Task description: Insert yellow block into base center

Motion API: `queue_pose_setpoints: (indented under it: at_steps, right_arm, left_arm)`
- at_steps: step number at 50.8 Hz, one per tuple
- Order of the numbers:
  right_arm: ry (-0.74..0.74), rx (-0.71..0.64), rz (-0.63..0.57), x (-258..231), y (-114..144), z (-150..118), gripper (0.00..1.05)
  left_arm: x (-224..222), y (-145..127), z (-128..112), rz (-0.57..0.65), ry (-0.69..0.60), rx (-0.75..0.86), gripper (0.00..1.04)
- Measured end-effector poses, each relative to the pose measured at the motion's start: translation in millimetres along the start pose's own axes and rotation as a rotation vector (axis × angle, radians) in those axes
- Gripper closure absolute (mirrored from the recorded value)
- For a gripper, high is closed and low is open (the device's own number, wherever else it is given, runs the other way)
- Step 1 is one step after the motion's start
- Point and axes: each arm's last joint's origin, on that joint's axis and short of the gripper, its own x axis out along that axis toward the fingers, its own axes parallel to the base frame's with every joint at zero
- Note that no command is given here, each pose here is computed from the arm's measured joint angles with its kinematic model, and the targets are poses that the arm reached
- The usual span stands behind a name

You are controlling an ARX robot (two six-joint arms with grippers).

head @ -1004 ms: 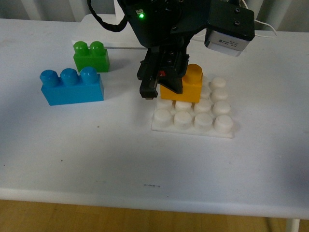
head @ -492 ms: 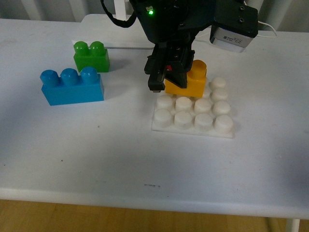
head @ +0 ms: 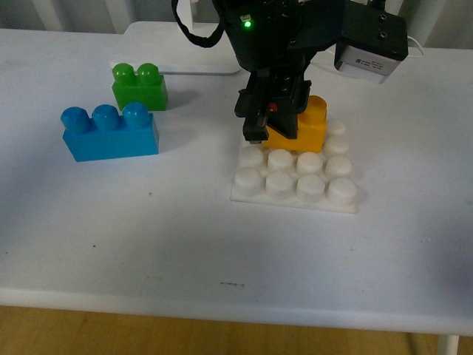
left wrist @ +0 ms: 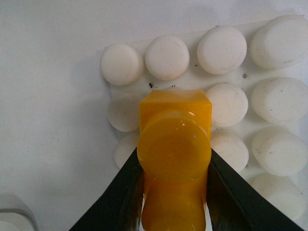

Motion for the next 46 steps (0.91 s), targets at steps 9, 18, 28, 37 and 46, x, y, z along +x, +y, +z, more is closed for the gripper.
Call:
queue_pose_setpoints:
  at_steps: [9, 18, 28, 37, 46]
  right_arm:
    - [0.0, 0.0, 0.0, 0.0, 0.0, 0.0, 0.09]
    - [0.0, 0.0, 0.0, 0.0, 0.0, 0.0, 0.09]
    - [0.0, 0.0, 0.0, 0.0, 0.0, 0.0, 0.09]
    - [0.0, 0.0, 0.0, 0.0, 0.0, 0.0, 0.09]
    - [0.0, 0.0, 0.0, 0.0, 0.0, 0.0, 0.09]
  left_arm:
    - [4.9, 0.6, -1.4, 0.007, 0.01, 0.0, 0.73]
    - [14.4, -1.2, -4.6, 0.007, 0.032, 0.002, 0.73]
    - [19.3, -3.9, -2.8, 0.014, 0.034, 0.013, 0.73]
    - [23.5, -6.2, -2.0, 0.021, 0.025, 0.018, 0.73]
    - [25.2, -7.4, -2.3, 0.022, 0.02, 0.018, 0.73]
